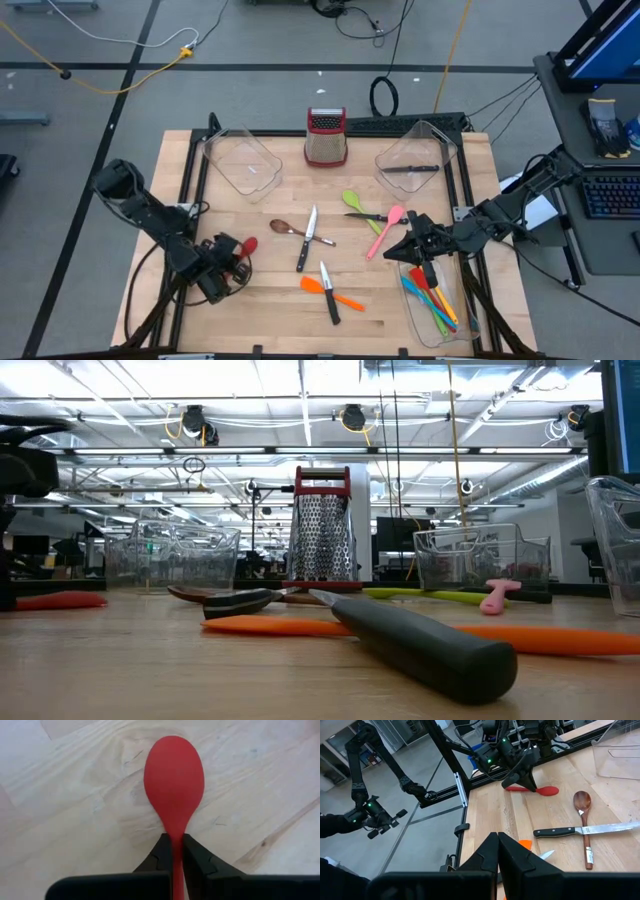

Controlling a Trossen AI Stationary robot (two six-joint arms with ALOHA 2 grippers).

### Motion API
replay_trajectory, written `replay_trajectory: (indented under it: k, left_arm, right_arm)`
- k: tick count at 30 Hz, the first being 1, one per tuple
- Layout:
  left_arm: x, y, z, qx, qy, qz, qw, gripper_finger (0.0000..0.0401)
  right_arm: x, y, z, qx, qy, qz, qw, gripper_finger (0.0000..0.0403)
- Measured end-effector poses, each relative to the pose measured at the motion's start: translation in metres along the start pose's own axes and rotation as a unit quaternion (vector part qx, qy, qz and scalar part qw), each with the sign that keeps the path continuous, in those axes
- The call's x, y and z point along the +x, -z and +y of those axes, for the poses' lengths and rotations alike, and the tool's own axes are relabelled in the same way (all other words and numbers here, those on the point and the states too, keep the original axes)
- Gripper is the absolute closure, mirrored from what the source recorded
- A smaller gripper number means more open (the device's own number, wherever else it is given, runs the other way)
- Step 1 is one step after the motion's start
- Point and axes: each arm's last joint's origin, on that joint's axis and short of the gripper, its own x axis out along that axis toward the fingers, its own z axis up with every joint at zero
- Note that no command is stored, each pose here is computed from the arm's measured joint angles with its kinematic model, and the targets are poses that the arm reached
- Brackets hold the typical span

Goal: Pick & Place Kitchen Items
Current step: Put the red serving spoon into the top left transparent bin

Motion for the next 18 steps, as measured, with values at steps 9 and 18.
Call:
replay_trajectory:
  k: [9,18]
  left_arm:
    - [-0.0046,0.0074,-0.0055,-0.029,0.045,-0.017,0.998,0.0396]
    - [-0.0055,0.0074,-0.0066,-0.03,0.048,-0.016,0.998,0.0399]
  right_arm:
    - [0.0,0.0,0.0,0.003,0.0,0.0,1.0,0.0403]
    - [0.0,0.0,0.0001,0.005,0.0,0.0,1.0,0.0403]
